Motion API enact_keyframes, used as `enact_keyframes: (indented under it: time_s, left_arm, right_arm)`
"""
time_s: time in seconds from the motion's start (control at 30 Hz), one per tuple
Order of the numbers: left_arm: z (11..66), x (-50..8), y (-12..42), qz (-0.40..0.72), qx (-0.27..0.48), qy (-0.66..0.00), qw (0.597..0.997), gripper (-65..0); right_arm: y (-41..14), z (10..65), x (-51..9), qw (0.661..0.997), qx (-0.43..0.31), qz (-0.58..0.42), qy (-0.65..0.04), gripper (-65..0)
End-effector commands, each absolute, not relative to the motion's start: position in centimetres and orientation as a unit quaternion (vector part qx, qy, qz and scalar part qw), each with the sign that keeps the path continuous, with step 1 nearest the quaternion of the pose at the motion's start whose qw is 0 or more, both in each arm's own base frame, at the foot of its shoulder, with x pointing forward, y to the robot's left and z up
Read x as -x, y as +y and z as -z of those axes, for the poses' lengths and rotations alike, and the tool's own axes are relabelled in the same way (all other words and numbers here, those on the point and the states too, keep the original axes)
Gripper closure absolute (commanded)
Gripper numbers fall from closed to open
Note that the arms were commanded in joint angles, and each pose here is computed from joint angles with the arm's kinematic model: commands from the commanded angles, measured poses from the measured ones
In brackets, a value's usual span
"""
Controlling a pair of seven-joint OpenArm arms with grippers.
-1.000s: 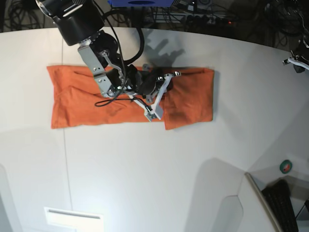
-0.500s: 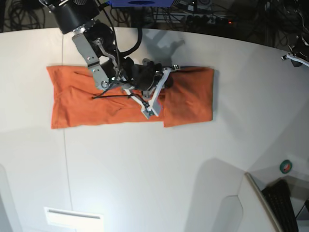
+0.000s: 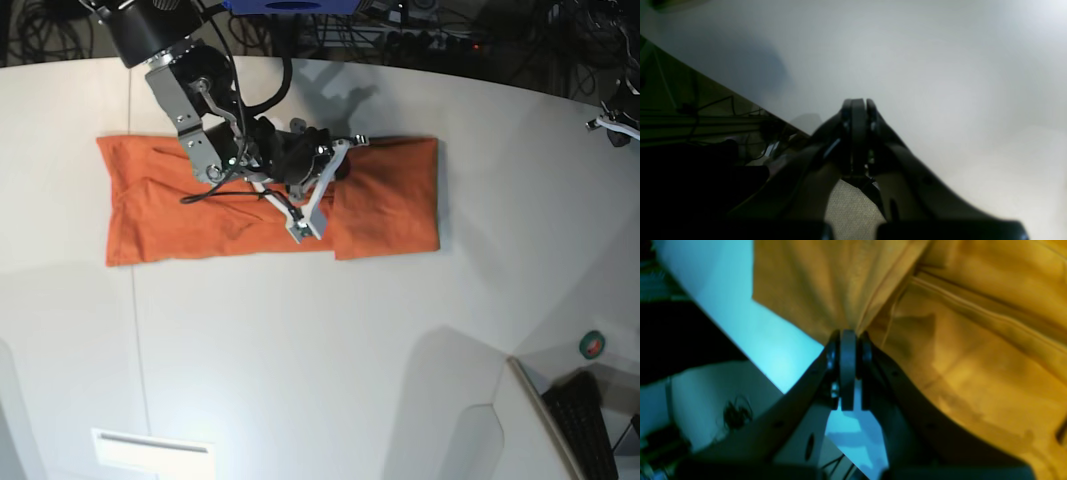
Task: Layout the t-shirt on the table in an organized manner, then fold the t-shirt properly
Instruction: 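Press and smooth the folded shirt with the right gripper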
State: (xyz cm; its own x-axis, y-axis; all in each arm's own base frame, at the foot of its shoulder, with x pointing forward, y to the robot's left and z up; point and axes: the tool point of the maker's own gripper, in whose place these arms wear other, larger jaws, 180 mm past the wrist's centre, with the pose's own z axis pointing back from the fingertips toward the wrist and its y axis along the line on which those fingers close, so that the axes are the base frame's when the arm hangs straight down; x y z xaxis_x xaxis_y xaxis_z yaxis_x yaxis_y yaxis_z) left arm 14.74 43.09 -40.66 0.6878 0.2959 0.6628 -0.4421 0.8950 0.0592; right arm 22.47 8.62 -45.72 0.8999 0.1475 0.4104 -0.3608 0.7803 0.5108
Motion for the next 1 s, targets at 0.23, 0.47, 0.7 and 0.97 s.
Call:
enact_keyframes:
  time_s: [0.23,0.47,0.7,0.97]
  left_arm:
    - [39.2,-15.5,44.1,-0.195,-0.121,-0.361,0.904,0.0]
    - [39.2,-15.6,44.0,-0.194,-0.12,-0.362,0.904,0.0]
    - [39.2,-15.5,44.0,-0.194,-0.121,-0.36,0.904,0.0]
    - [39.2,-15.6,44.0,-0.194,-0.12,-0.361,0.904,0.0]
  right_arm:
    - [7.8,43.8,-23.6,0.919,-0.304,-0.134,-0.212,0.0]
    - [7.5,44.4,-23.8,0.922,-0.298,-0.134,-0.207,0.0]
    - [7.3,45.5,-23.7,0.928,-0.291,-0.132,-0.191,0.0]
    - [7.0,45.8,-22.7,0.936,-0.282,-0.152,-0.146,-21.5]
